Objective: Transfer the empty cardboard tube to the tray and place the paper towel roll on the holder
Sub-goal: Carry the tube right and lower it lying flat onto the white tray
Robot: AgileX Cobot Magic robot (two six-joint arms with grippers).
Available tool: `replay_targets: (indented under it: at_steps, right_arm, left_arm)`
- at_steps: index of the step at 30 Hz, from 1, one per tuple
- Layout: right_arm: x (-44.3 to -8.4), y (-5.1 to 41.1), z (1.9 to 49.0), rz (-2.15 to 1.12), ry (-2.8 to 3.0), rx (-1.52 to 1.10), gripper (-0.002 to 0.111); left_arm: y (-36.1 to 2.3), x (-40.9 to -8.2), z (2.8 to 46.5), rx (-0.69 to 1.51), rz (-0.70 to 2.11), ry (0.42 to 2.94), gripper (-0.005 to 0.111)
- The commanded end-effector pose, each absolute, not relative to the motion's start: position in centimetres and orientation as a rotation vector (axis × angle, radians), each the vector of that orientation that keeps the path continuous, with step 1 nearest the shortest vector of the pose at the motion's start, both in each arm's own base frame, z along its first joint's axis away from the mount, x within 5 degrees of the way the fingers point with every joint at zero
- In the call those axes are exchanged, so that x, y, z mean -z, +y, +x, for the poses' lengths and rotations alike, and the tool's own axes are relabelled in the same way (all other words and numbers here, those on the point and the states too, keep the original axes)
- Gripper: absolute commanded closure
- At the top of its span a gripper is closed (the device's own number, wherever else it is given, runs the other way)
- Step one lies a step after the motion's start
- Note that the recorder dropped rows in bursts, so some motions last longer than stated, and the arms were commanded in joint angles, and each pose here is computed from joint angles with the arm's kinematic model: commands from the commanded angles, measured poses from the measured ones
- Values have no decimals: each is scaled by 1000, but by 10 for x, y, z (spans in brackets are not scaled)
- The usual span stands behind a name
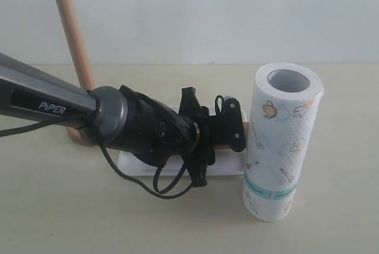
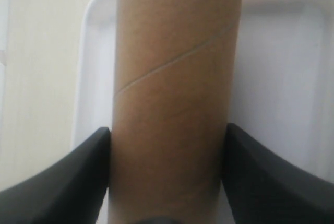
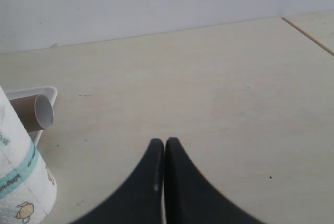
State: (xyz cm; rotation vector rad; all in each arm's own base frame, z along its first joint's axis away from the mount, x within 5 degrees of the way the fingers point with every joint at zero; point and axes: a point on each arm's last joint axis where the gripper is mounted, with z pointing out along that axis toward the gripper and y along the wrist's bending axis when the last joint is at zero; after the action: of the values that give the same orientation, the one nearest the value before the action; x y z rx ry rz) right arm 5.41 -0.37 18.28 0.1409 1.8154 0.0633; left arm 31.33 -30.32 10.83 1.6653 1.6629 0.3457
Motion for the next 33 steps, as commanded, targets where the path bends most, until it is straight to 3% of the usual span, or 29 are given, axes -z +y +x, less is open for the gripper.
replay_targets:
  at_steps: [1, 7, 14, 16, 27, 33]
  right_arm:
    - [-184, -4, 54, 139, 1803, -57, 108]
    - [-184, -4, 54, 139, 1803, -57, 108]
    - [-184, -4, 54, 139, 1803, -57, 108]
    - [-184, -4, 54, 139, 1803, -57, 108]
    - [-184, -4, 54, 139, 1803, -57, 108]
    - [-184, -4, 54, 139, 1803, -57, 108]
  left_arm:
    - [-304, -110, 314, -352, 1650, 1668, 103]
    - [-304, -110, 314, -353, 1651, 1667, 101]
    - [-305, -110, 314, -350, 1653, 1666, 60]
    - [-305, -110, 314, -351, 1654, 1664, 54]
    - [-298, -111, 318, -436, 1599, 1708, 36]
    - [-298, -111, 318, -434, 1596, 1713, 36]
